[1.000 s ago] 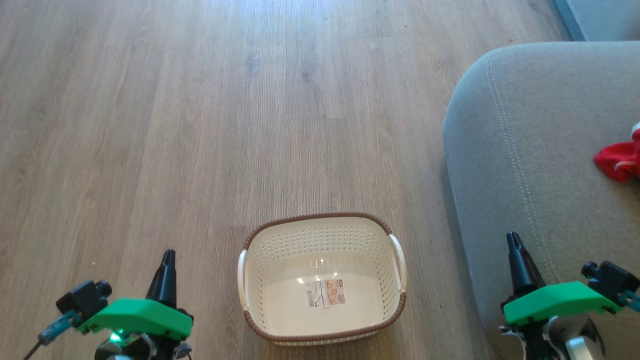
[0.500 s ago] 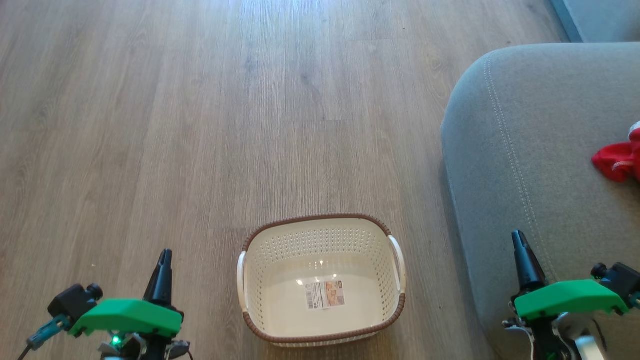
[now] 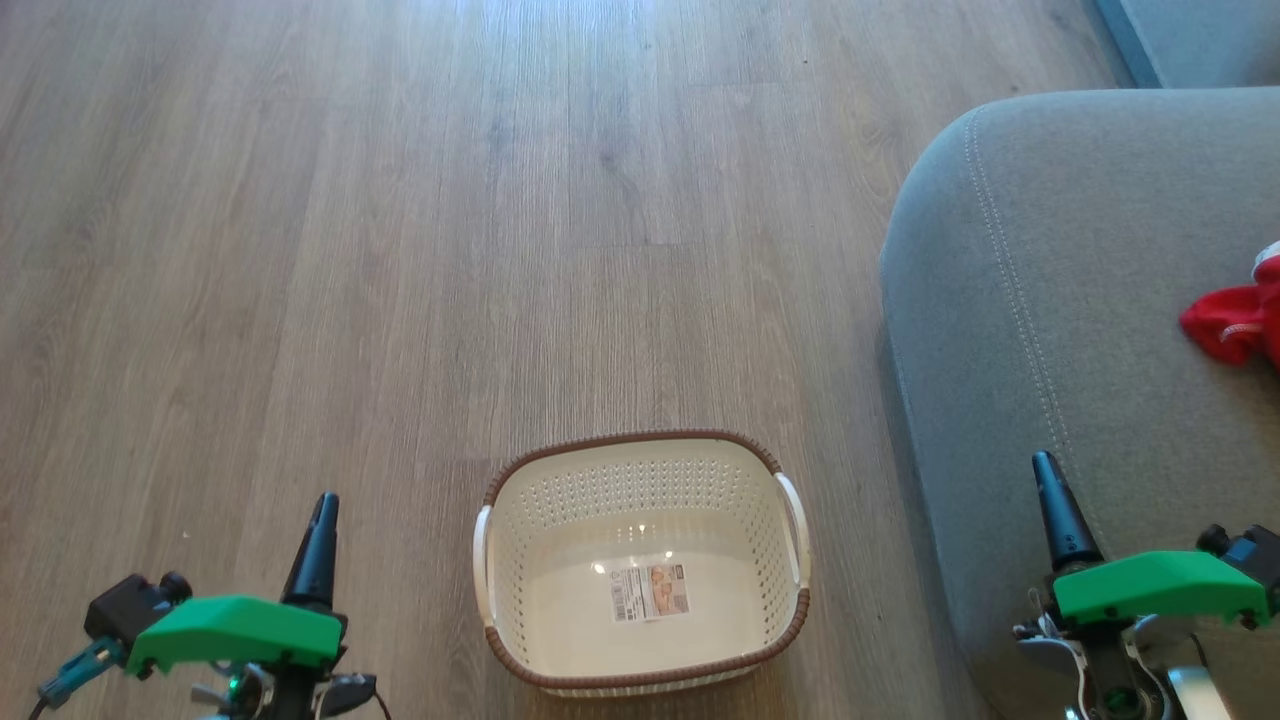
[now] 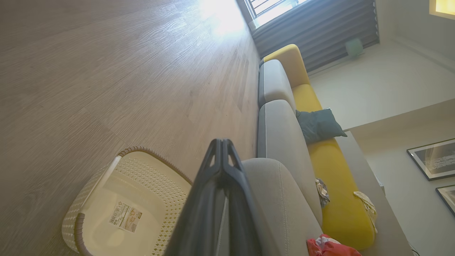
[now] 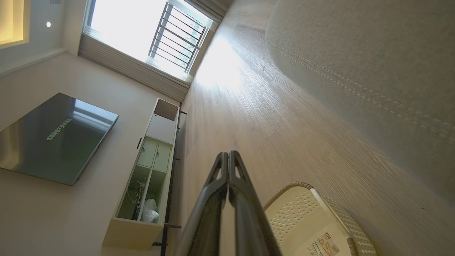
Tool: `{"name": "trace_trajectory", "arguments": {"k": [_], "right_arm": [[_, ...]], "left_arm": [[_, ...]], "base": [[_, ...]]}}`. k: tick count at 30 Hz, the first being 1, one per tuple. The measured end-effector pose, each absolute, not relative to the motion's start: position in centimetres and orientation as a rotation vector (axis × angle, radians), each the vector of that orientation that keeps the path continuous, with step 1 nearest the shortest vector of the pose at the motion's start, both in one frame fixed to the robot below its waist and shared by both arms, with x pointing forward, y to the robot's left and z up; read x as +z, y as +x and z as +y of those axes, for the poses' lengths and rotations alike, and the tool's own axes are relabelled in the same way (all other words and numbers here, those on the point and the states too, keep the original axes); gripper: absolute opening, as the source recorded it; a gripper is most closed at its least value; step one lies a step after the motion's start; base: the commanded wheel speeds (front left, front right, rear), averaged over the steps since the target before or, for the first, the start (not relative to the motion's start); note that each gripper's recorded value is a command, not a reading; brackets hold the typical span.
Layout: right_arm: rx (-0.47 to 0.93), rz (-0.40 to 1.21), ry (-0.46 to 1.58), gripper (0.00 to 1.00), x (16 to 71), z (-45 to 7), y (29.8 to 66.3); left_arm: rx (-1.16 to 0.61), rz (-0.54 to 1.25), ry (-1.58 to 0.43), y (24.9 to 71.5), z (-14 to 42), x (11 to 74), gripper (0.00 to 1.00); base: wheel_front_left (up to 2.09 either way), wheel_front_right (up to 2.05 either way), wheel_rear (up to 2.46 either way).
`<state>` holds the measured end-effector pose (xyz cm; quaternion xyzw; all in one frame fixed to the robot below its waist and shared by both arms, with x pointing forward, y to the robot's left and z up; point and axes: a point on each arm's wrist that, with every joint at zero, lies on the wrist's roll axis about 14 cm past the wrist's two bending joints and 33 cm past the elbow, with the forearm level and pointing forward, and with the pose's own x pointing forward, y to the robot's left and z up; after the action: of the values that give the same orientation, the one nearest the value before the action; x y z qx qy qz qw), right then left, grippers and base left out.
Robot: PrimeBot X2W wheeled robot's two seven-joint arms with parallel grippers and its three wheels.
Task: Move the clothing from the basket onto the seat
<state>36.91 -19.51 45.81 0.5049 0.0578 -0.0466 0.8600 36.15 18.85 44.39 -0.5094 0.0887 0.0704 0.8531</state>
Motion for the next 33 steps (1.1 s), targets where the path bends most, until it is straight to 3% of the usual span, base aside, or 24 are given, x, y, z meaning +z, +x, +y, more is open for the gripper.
{"name": "trace_trajectory", "arguments": {"k": [33], "right_arm": [[-0.103, 0.077, 1.412, 0.0, 47.1, -20.5, 37.3]], "left_arm": [[0.102, 0.135, -1.425, 36.9, 18.9, 46.3, 0.0]], "base": [[0.0, 0.0, 0.0]]}}
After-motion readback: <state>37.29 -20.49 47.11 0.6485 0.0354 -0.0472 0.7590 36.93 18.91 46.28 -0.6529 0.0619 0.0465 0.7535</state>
